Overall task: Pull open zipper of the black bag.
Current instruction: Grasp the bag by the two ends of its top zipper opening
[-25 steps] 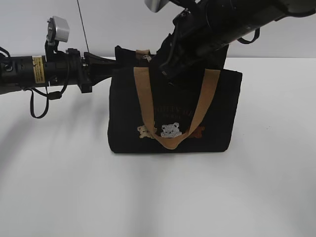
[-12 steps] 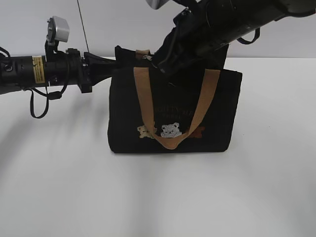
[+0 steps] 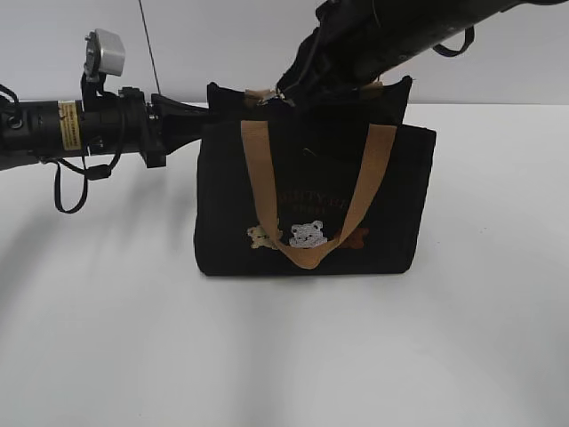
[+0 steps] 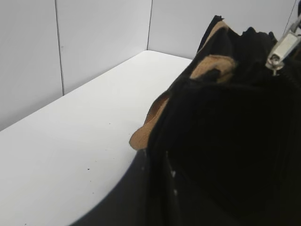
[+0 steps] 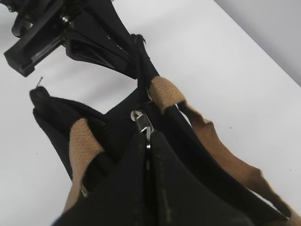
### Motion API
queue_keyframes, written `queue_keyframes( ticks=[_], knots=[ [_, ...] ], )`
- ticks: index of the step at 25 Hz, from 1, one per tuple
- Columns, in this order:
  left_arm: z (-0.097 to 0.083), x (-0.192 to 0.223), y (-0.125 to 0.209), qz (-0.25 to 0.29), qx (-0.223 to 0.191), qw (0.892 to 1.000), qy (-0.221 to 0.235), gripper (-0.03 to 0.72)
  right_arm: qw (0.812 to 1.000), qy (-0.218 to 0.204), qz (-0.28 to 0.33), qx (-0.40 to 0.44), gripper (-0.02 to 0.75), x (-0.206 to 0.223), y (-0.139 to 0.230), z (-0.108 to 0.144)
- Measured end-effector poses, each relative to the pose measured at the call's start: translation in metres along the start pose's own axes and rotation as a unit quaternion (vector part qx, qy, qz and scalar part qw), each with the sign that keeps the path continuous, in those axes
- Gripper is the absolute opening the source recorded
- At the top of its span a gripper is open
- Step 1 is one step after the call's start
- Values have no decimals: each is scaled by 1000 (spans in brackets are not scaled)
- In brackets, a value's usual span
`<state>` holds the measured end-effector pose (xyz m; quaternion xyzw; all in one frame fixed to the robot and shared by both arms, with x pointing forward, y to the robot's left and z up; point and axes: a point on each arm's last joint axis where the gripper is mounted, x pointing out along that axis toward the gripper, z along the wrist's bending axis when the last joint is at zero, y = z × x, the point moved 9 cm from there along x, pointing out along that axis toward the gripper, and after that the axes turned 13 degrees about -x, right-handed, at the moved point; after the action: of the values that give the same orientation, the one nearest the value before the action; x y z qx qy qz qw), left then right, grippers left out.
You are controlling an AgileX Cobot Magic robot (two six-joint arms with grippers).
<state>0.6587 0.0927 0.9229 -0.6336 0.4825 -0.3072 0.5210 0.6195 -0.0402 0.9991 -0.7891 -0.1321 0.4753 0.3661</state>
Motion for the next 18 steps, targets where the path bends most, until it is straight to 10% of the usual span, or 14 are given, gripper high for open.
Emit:
queue_keyframes(
  ticks=[18],
  knots=[
    [-2, 0, -1, -2, 1, 1000, 6, 17, 995, 51, 88, 18, -15, -24, 25, -16]
  ],
)
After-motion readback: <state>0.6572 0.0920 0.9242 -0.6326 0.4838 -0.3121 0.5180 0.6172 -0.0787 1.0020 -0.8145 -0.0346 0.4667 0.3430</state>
